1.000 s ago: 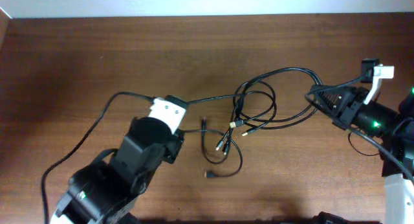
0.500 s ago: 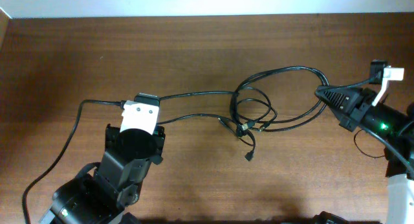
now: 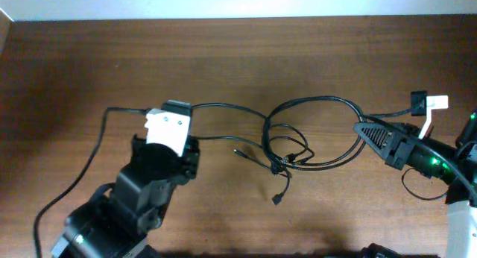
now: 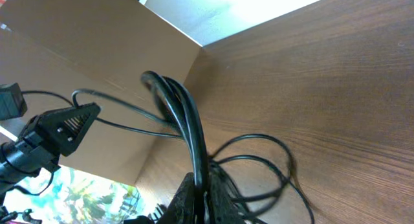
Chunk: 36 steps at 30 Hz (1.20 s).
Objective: Untangle cables
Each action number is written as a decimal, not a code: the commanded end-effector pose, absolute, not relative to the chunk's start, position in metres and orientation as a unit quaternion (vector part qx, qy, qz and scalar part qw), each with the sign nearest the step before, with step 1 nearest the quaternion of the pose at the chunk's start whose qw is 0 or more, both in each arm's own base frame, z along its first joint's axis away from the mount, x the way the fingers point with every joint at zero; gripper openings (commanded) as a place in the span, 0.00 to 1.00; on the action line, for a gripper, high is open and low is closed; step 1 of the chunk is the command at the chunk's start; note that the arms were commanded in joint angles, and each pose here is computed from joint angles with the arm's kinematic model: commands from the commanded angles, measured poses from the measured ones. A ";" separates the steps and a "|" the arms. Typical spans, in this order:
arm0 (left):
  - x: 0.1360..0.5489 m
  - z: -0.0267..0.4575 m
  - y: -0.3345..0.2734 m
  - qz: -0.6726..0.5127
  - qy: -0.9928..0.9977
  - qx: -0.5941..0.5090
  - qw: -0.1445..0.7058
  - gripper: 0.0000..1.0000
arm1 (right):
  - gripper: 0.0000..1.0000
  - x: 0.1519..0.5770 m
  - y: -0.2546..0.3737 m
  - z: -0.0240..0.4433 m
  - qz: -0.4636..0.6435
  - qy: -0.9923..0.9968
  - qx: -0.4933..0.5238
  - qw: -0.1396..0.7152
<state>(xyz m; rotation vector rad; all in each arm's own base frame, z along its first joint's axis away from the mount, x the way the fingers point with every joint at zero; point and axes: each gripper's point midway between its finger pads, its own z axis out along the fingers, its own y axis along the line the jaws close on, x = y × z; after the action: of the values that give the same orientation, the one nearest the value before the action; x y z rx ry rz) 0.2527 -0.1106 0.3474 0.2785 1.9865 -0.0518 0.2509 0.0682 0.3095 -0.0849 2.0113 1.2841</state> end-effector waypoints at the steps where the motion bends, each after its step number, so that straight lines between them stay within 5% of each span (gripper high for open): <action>1: 0.253 0.335 -0.157 -0.111 0.841 0.171 0.500 0.00 | 0.04 0.249 0.067 0.313 0.491 0.782 -0.046 0.381; 7: 0.271 0.320 -0.175 -0.110 0.850 0.180 0.483 0.00 | 0.04 0.251 0.063 0.306 0.475 0.795 -0.034 0.376; 22: 0.266 0.378 -0.078 0.044 0.804 0.028 0.592 0.00 | 0.04 0.253 0.059 0.299 0.456 0.807 -0.025 0.374; 32: 0.263 0.376 -0.065 0.074 0.804 0.015 0.589 0.00 | 0.04 0.254 0.059 0.298 0.450 0.807 -0.035 0.380; 36: 0.260 0.366 -0.063 0.086 0.816 0.029 0.571 0.61 | 0.04 0.253 0.059 0.298 0.451 0.808 -0.033 0.378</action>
<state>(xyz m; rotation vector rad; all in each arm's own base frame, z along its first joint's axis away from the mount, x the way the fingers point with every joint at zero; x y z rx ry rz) 0.2631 -0.0720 0.3619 0.0955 1.9214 0.1746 0.2534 0.0610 0.2946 -0.0729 2.0742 1.1781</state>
